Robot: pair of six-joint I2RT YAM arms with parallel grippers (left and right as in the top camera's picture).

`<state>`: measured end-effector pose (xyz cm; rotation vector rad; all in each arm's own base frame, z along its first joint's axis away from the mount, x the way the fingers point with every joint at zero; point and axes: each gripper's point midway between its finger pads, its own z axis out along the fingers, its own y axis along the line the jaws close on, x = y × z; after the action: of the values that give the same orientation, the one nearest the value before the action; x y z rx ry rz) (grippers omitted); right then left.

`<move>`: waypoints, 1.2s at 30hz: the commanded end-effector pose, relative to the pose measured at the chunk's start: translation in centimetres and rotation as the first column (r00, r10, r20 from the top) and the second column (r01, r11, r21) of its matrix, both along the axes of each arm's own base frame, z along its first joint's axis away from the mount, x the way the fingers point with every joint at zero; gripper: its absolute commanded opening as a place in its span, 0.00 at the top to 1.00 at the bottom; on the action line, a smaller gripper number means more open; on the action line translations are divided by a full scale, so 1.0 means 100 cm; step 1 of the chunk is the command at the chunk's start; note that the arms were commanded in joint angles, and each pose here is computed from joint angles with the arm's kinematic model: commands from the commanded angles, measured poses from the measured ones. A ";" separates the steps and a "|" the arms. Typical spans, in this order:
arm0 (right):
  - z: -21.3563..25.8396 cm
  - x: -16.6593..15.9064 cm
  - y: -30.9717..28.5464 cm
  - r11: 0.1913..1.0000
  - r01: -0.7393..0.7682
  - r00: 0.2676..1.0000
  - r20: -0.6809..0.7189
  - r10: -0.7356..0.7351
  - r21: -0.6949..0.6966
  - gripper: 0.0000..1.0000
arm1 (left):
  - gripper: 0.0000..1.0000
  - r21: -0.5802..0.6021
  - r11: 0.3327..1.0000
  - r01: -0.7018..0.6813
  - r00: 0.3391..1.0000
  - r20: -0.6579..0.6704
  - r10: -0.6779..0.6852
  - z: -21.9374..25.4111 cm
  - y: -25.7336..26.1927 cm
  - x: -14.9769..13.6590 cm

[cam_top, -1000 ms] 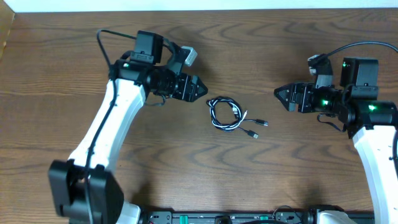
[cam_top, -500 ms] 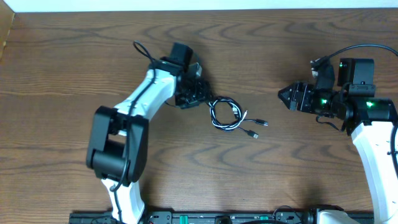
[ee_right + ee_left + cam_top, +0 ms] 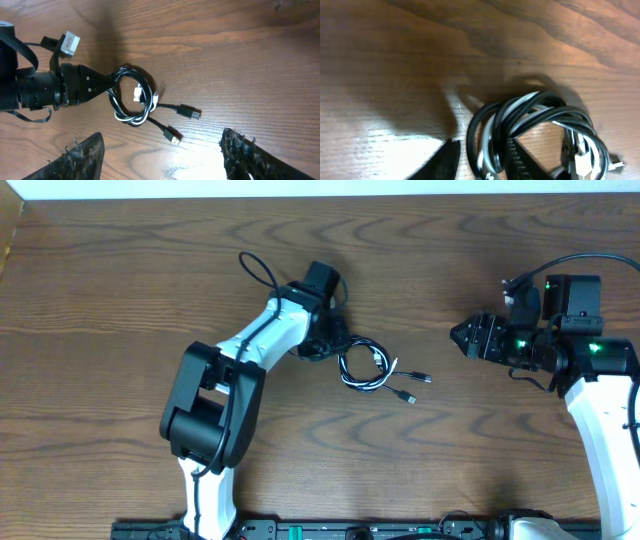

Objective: Untangle cables

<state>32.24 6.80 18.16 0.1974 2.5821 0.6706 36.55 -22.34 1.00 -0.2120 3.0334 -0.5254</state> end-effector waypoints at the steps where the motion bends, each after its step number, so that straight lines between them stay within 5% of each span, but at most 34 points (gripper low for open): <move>1: 0.007 0.003 0.001 1.000 0.007 1.000 0.013 -0.007 -0.004 0.30 | 0.92 0.115 0.993 -0.022 0.998 0.059 0.015 -0.002 0.009 0.008; 7: 0.006 0.004 0.000 1.000 0.015 1.000 0.010 -0.015 -0.002 0.30 | 0.93 0.116 0.993 -0.020 0.993 0.114 0.006 0.004 0.005 0.017; 13: 0.007 0.004 0.001 1.000 0.026 1.000 0.005 -0.026 0.010 0.31 | 0.92 -0.161 0.979 0.129 0.978 0.185 -0.098 0.060 -0.042 0.015; 20: 0.009 0.004 0.006 0.999 0.028 1.000 -0.003 -0.028 0.043 0.37 | 0.93 -0.428 0.871 0.241 0.958 0.249 -0.142 0.136 -0.079 -0.002; 36: -0.011 0.008 0.035 0.995 -0.038 0.997 -0.069 0.045 0.090 0.39 | 0.93 -0.565 0.807 0.172 0.980 0.178 -0.085 0.163 -0.093 -0.006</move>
<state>32.65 9.07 17.03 0.2260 2.6231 0.7667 36.15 -31.33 16.19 0.0302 2.6725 -1.3397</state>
